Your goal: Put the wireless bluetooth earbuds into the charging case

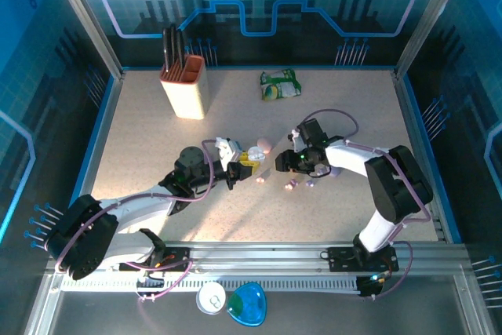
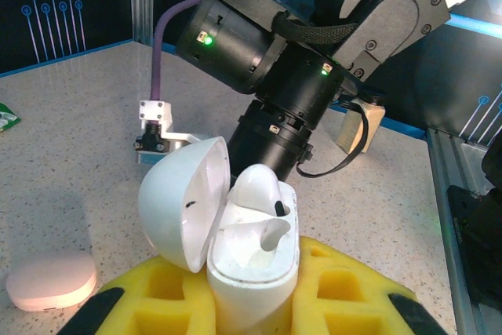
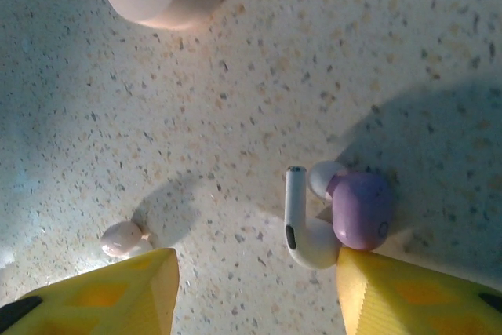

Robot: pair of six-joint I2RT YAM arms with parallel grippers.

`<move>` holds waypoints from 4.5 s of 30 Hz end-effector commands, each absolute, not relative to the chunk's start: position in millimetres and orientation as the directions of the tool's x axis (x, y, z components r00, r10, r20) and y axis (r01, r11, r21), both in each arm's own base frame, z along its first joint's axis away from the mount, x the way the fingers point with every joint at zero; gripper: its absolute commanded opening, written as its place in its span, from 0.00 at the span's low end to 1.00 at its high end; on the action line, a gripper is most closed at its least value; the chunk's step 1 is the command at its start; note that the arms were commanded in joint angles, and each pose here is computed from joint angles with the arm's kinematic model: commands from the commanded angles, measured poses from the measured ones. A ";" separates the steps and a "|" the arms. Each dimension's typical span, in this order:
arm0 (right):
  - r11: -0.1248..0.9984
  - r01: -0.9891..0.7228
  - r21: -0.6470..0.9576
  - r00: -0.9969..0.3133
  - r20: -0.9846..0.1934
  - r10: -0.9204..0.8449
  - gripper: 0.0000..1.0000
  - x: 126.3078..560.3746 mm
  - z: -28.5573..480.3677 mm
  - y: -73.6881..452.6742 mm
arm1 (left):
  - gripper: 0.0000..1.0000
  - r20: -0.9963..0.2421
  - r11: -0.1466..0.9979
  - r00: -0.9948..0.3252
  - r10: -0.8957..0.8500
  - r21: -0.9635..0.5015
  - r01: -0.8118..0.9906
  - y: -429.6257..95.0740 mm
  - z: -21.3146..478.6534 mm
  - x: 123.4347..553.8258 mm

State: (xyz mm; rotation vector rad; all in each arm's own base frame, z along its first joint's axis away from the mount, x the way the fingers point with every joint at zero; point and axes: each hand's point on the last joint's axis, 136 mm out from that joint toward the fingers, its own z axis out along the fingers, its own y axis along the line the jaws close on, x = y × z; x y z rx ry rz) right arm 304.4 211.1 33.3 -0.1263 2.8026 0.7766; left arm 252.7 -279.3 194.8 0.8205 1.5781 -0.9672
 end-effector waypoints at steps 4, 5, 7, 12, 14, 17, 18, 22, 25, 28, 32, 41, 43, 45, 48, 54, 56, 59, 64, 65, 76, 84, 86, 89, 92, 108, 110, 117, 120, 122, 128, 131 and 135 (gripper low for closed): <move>0.871 -0.194 0.451 -0.957 -0.282 -0.067 0.58 317.6 38.5 207.8 | 0.00 -0.984 0.439 -0.174 0.027 -0.145 0.887 -275.6 198.3 249.2; 0.873 -0.199 0.445 -0.956 -0.284 -0.073 0.58 319.5 37.7 208.0 | 0.00 -0.985 0.440 -0.171 0.026 -0.143 0.887 -275.5 198.9 249.8; 0.876 -0.203 0.438 -0.956 -0.283 -0.081 0.59 322.8 35.4 208.7 | 0.00 -0.985 0.437 -0.171 0.025 -0.143 0.888 -276.4 199.3 250.3; 0.868 -0.204 0.453 -0.962 -0.256 -0.093 0.59 323.4 29.7 214.7 | 0.00 -0.986 0.435 -0.167 0.022 -0.140 0.889 -277.2 201.4 250.6; 0.868 -0.208 0.452 -0.965 -0.240 -0.106 0.61 318.0 27.7 215.7 | 0.00 -0.986 0.437 -0.166 0.023 -0.139 0.888 -276.4 202.0 250.4; 0.871 -0.212 0.443 -0.966 -0.229 -0.119 0.62 308.9 26.4 213.3 | 0.00 -0.986 0.442 -0.162 0.027 -0.133 0.887 -275.1 202.4 250.1; 0.870 -0.217 0.443 -0.966 -0.228 -0.125 0.62 305.8 26.9 213.5 | 0.00 -0.986 0.443 -0.163 0.029 -0.134 0.886 -275.0 202.1 250.1; 0.866 -0.243 0.437 -0.959 -0.240 -0.149 0.65 294.5 30.2 214.9 | 0.00 -0.986 0.443 -0.162 0.032 -0.132 0.887 -274.5 202.0 249.6; 0.864 -0.245 0.440 -0.956 -0.256 -0.140 0.67 292.8 29.8 214.1 | 0.00 -0.986 0.437 -0.163 0.030 -0.134 0.890 -275.9 203.9 249.2; 0.854 -0.251 0.455 -0.955 -0.259 -0.142 0.67 290.8 30.8 219.5 | 0.00 -0.986 0.430 -0.162 0.024 -0.136 0.893 -276.7 207.0 248.3; 0.835 -0.270 0.480 -0.952 -0.261 -0.158 0.67 287.9 33.3 230.5 | 0.00 -0.986 0.435 -0.161 0.031 -0.132 0.891 -275.6 204.9 248.4; 0.790 -0.308 0.530 -0.947 -0.249 -0.202 0.67 277.4 36.5 257.3 | 0.00 -0.985 0.441 -0.168 0.026 -0.140 0.887 -274.7 202.4 248.3; 0.785 -0.324 0.528 -0.941 -0.263 -0.212 0.67 276.6 40.1 261.3 | 0.00 -0.986 0.448 -0.165 0.027 -0.136 0.884 -273.6 202.3 249.4; 0.794 -0.333 0.508 -0.935 -0.283 -0.212 0.67 278.8 44.5 258.7 | 0.00 -0.986 0.452 -0.163 0.029 -0.133 0.882 -273.0 201.8 249.8; 0.823 -0.346 0.450 -0.921 -0.331 -0.206 0.65 286.0 54.3 249.2 | 0.00 -0.987 0.452 -0.158 0.033 -0.126 0.883 -272.1 200.3 248.3; 0.850 -0.374 0.371 -0.904 -0.350 -0.245 0.64 294.3 62.6 241.2 | 0.00 -0.986 0.459 -0.159 0.045 -0.121 0.880 -269.4 193.2 246.1; 0.856 -0.379 0.351 -0.908 -0.317 -0.272 0.65 295.7 56.0 240.2 | 0.00 -0.986 0.460 -0.159 0.041 -0.123 0.879 -268.7 193.0 246.0; 0.860 -0.387 0.332 -0.911 -0.279 -0.303 0.66 298.5 45.4 241.4 | 0.00 -0.986 0.460 -0.161 0.036 -0.126 0.879 -268.1 194.1 245.1; 0.871 -0.397 0.290 -0.910 -0.247 -0.332 0.67 304.1 34.9 240.1 | 0.00 -0.986 0.457 -0.166 0.033 -0.133 0.880 -267.9 193.7 243.2; 0.874 -0.395 0.284 -0.911 -0.240 -0.334 0.67 304.0 33.3 239.0 | 0.00 -0.986 0.456 -0.165 0.032 -0.133 0.880 -267.7 193.9 242.9; 0.870 -0.393 0.297 -0.917 -0.203 -0.344 0.63 280.5 32.3 245.2 | 0.00 -0.986 0.459 -0.162 0.042 -0.125 0.880 -267.2 190.0 243.1; 0.903 -0.376 0.208 -0.919 -0.205 -0.335 0.63 286.0 43.5 237.9 | 0.00 -0.987 0.457 -0.155 0.045 -0.118 0.882 -268.7 189.6 245.1; 0.907 -0.379 0.185 -0.919 -0.194 -0.344 0.62 287.8 45.4 235.4 | 0.00 -0.987 0.456 -0.155 0.045 -0.117 0.882 -268.6 189.5 244.7; 0.902 -0.392 0.178 -0.918 -0.141 -0.371 0.58 284.9 44.0 234.6 | 0.00 -0.987 0.458 -0.152 0.043 -0.116 0.882 -267.8 190.1 244.1; 0.903 -0.396 0.170 -0.918 -0.074 -0.389 0.54 282.3 41.3 234.3 | 0.00 -0.987 0.459 -0.154 0.044 -0.117 0.881 -267.4 188.9 243.7; 0.899 -0.411 0.151 -0.907 0.031 -0.419 0.37 286.9 16.1 236.6 | 0.00 -0.986 0.468 -0.157 0.051 -0.115 0.876 -264.1 182.8 241.4; 0.905 -0.399 0.149 -0.912 0.034 -0.408 0.36 289.3 12.9 236.4 | 0.00 -0.986 0.468 -0.158 0.050 -0.116 0.876 -264.2 183.2 241.6; 0.912 -0.393 0.123 -0.917 0.021 -0.398 0.35 294.4 13.7 234.1 | 0.00 -0.987 0.470 -0.153 0.053 -0.110 0.876 -263.3 184.1 240.8; 0.911 -0.393 0.121 -0.918 0.009 -0.397 0.33 294.7 19.0 234.2 | 0.00 -0.986 0.471 -0.156 0.055 -0.112 0.875 -263.2 183.1 241.0; 0.912 -0.391 0.120 -0.919 0.002 -0.394 0.30 295.2 20.3 234.5 | 0.00 -0.986 0.471 -0.156 0.054 -0.113 0.875 -263.3 183.1 241.3; 0.916 -0.383 0.120 -0.922 0.006 -0.386 0.27 293.8 17.0 236.1 | 0.00 -0.986 0.463 -0.160 0.049 -0.120 0.878 -264.6 183.6 240.7; 0.914 -0.388 0.119 -0.921 -0.008 -0.390 0.33 292.4 24.0 238.1 | 0.00 -0.985 0.462 -0.163 0.048 -0.123 0.878 -264.0 183.4 239.8; 0.913 -0.392 0.111 -0.920 -0.025 -0.392 0.34 293.9 31.3 237.1 | 0.00 -0.985 0.465 -0.166 0.050 -0.124 0.877 -263.1 182.5 239.1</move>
